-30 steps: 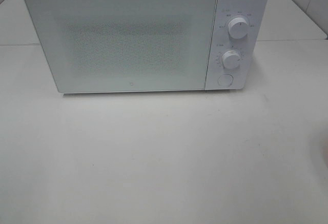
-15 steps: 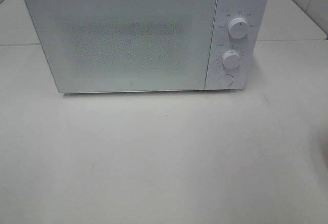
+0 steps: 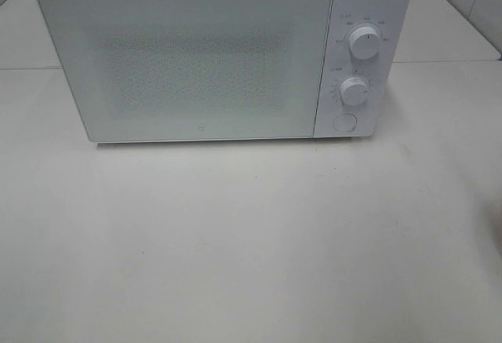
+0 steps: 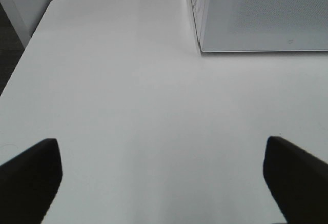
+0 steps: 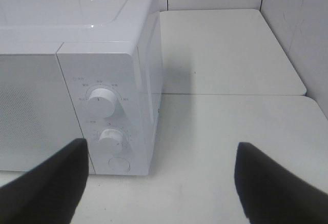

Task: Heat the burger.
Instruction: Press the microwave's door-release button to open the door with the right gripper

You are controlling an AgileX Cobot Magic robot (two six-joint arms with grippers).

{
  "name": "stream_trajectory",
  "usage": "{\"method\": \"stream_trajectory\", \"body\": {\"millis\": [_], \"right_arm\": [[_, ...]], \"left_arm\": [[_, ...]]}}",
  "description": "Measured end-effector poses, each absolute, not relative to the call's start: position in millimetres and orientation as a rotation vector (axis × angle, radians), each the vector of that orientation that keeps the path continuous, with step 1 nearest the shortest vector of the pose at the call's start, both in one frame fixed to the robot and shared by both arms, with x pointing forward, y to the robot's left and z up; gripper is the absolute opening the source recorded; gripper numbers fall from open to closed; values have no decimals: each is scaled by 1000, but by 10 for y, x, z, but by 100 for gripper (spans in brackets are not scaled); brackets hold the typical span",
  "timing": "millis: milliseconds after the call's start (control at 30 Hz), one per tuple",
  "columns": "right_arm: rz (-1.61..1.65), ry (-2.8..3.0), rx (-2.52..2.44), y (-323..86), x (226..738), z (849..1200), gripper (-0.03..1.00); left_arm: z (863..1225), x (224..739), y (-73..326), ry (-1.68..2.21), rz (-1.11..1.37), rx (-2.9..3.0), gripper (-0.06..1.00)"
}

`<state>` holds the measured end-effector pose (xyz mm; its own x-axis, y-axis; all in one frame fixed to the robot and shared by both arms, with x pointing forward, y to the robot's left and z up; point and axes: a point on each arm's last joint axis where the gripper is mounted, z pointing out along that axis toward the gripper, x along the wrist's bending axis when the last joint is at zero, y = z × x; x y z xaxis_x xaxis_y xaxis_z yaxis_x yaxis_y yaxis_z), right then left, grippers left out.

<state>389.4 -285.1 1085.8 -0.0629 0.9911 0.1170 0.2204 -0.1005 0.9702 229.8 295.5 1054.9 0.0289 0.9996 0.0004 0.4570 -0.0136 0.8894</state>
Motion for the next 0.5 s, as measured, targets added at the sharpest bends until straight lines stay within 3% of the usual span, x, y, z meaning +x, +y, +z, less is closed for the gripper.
{"method": "stream_trajectory", "body": {"millis": [500], "right_arm": [[1225,1386,1403,-2803,4423,10613,75]], "left_arm": [[10549,2298,2955,1523,930,1568,99]]}}
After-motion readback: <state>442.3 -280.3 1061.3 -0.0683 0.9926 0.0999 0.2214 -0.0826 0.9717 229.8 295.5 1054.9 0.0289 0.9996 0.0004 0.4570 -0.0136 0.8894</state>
